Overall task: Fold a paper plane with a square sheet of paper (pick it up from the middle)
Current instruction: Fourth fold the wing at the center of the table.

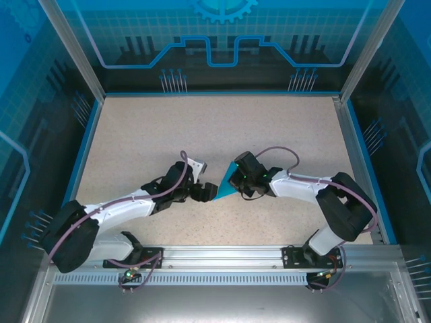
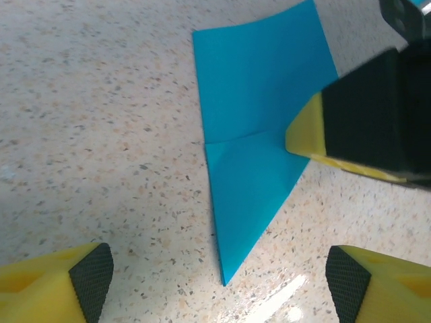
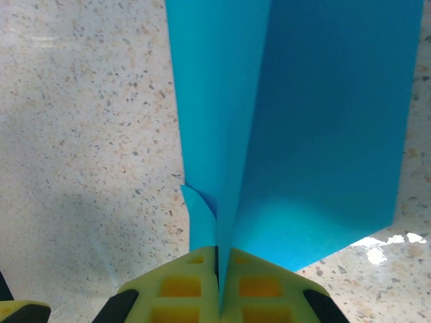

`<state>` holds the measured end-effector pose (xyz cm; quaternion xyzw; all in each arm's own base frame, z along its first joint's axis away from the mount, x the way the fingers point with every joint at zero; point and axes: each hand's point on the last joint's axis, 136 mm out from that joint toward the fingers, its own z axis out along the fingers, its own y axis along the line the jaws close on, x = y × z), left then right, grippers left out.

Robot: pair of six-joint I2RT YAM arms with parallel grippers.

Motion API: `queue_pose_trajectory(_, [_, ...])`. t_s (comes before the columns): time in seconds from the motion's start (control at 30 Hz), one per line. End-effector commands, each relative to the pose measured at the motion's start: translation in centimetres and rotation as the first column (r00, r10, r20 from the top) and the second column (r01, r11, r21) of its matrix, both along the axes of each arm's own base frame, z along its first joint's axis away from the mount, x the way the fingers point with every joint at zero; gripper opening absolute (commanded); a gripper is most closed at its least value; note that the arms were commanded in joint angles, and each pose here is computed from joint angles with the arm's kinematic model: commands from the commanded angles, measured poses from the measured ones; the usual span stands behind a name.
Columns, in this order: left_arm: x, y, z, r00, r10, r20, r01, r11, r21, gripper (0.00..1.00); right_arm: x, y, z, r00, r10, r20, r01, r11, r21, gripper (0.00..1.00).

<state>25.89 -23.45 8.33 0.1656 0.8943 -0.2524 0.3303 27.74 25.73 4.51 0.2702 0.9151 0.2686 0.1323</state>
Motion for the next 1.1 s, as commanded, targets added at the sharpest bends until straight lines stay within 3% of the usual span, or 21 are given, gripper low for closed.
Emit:
queue_pose_trajectory(0.0, [-0.5, -2.1, 0.7, 0.985, -0.142, 0.099, 0.146, 0.989, -0.032, 0.83, -0.8, 0.0, -1.1, 0.998, -0.015, -0.059, 0.016, 1.000, 0.005, 0.03])
queue_pose_trajectory(0.3, [-0.3, -4.2, -1.8, 0.931, -0.300, 0.206, 0.293, 0.954, 0.063, 0.65, -0.8, 0.4, -0.6, 0.992, -0.008, -0.125, 0.016, 0.998, 0.057, 0.03])
queue_pose_trajectory(0.73, [-0.6, -5.9, -4.0, 0.887, -0.376, 0.270, 0.359, 0.927, 0.111, 0.45, -0.5, 0.5, -0.6, 0.982, -0.001, -0.189, 0.015, 0.997, 0.073, 0.05])
queue_pose_trajectory(1.07, [-0.1, -5.4, -4.8, 0.895, -0.356, 0.268, 0.327, 0.933, 0.148, 0.23, 0.4, 1.0, 0.5, 0.982, 0.010, -0.188, 0.012, 0.993, 0.113, 0.07])
